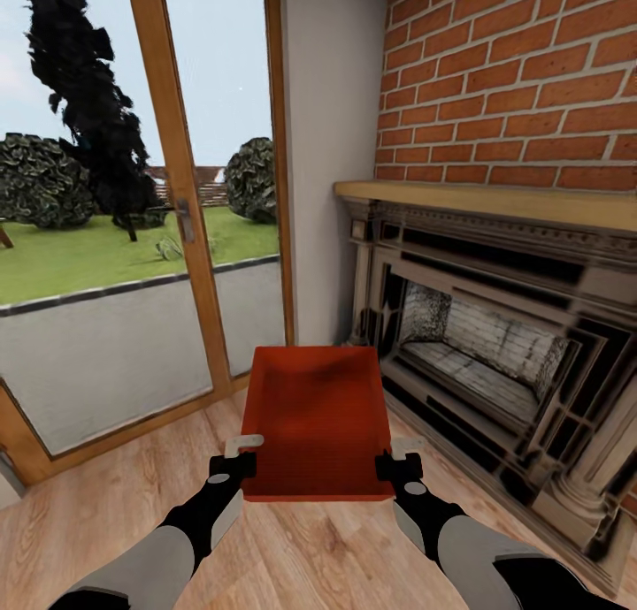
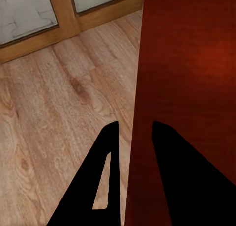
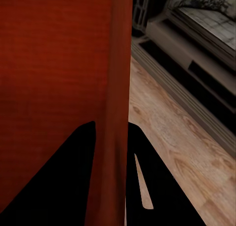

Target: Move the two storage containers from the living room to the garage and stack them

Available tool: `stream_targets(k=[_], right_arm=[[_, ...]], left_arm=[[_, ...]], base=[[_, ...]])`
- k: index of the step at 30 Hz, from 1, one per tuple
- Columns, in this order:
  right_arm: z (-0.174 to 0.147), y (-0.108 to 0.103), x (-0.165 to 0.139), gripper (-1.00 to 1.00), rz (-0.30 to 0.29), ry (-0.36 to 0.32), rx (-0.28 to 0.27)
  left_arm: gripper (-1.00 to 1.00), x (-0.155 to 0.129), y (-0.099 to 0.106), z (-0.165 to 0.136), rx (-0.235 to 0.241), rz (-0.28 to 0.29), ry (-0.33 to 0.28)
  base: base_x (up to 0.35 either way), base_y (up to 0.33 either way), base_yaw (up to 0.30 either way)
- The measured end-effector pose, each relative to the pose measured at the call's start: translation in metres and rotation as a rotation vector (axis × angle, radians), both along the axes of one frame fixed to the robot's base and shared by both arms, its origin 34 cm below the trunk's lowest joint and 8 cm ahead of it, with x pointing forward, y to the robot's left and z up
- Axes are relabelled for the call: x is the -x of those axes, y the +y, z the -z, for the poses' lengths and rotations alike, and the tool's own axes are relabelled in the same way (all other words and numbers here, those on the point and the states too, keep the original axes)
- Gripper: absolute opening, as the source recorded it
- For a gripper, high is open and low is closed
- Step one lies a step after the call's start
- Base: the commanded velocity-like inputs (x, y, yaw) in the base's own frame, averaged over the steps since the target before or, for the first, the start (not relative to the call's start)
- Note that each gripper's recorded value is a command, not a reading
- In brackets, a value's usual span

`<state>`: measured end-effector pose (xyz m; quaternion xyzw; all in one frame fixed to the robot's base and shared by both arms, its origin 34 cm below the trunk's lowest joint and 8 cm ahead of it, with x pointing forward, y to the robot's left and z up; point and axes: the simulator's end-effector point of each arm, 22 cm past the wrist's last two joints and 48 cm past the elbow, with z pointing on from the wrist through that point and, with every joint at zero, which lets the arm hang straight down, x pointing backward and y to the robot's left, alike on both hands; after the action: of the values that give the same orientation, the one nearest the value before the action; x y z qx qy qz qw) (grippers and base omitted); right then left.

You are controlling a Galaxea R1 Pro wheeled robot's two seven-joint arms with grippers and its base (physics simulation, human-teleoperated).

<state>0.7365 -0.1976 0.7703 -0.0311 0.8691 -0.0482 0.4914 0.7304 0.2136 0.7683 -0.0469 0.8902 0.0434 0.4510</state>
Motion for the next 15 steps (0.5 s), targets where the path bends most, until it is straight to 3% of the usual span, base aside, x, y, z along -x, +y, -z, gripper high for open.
stream_targets(k=[15], right_arm=[[-0.014,0.000,-0.003,-1.00,0.000,-0.023,0.000]], left_arm=[[-1.00,-0.003,0.000,-0.014,0.000,0.000,-0.023]], base=[[0.000,0.000,0.000]])
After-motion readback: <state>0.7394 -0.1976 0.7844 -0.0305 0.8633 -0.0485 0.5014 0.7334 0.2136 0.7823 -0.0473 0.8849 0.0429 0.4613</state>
